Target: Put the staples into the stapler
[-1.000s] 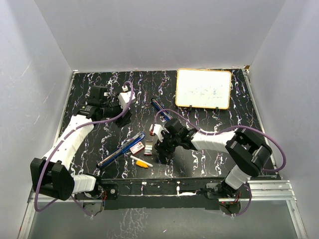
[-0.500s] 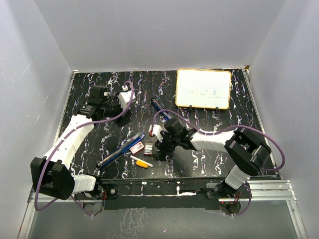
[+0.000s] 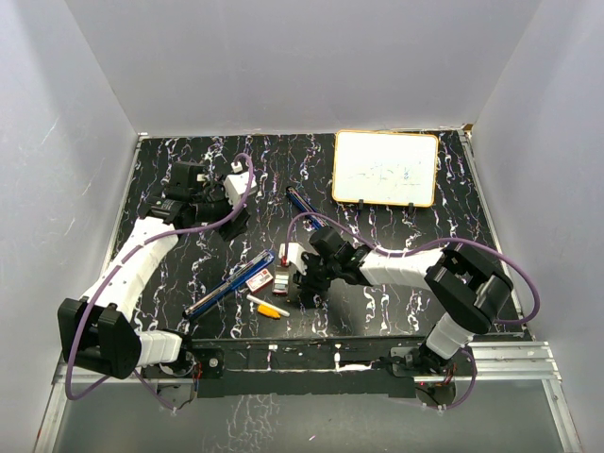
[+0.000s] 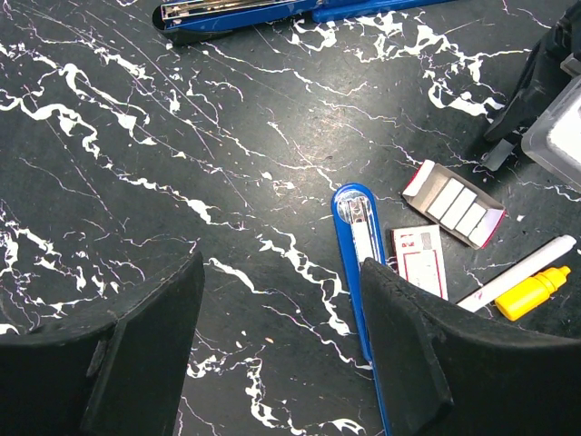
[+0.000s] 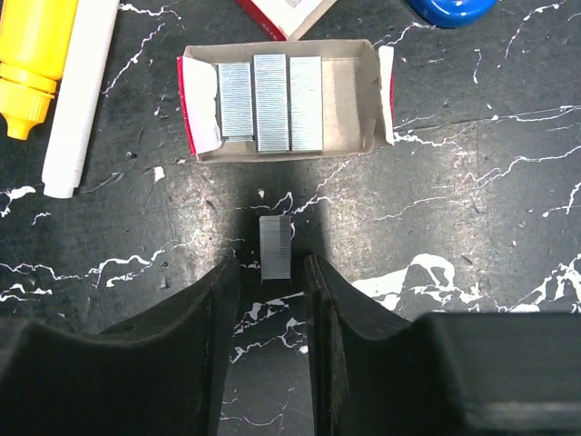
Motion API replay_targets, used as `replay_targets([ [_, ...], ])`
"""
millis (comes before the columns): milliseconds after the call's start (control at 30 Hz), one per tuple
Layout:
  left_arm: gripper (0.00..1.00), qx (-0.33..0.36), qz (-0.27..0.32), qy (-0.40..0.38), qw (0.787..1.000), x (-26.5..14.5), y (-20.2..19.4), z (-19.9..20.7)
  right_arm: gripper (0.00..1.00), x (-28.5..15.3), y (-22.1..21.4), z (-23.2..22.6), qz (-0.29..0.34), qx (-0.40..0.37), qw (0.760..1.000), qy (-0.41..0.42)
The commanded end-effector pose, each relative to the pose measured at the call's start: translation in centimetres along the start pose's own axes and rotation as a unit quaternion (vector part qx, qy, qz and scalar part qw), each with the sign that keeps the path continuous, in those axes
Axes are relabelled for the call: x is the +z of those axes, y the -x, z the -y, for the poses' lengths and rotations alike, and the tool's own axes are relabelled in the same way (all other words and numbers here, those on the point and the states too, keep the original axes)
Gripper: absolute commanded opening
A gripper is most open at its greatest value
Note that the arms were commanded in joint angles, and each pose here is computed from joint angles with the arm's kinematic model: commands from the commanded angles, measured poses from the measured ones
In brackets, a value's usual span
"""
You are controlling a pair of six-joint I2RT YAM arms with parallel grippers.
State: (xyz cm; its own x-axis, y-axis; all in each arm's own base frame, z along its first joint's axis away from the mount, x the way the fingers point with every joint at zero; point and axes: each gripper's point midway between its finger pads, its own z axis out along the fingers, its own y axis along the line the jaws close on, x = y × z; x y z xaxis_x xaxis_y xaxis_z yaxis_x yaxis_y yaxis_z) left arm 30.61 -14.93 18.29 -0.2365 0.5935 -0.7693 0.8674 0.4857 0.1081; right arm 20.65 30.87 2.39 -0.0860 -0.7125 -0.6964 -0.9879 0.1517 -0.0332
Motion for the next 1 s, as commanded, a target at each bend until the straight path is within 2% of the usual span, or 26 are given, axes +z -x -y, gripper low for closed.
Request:
replay_targets([
  [0,0.68,0.013,0.017,0.003,1.000,-1.0,1.4,0.0,0.34,0.4,-0.8,-0.5,-0.018,-0.016,1.000,0.014],
  [367,0.72,-0.009,0.022,-0.001,1.000,-0.7,1.1,0.4,0.18,-0.2,0.6,-0.1,0.002,-0.025,1.000,0.008],
  [500,0.74,-0.027,0.035,-0.006,0.999,-0.5,1.6,0.5,0.15,-1.0,2.2,0.7,0.023,-0.023,0.999,-0.005],
  [800,0.75,-0.052,0.066,-0.021,0.996,-0.7,3.7,0.7,0.13,-5.7,7.7,4.9,0.120,0.030,0.992,-0.030],
  [967,0.75,-0.095,0.123,-0.033,0.987,-1.1,7.9,0.0,0.13,-10.9,12.4,9.6,0.198,0.081,0.975,-0.054],
])
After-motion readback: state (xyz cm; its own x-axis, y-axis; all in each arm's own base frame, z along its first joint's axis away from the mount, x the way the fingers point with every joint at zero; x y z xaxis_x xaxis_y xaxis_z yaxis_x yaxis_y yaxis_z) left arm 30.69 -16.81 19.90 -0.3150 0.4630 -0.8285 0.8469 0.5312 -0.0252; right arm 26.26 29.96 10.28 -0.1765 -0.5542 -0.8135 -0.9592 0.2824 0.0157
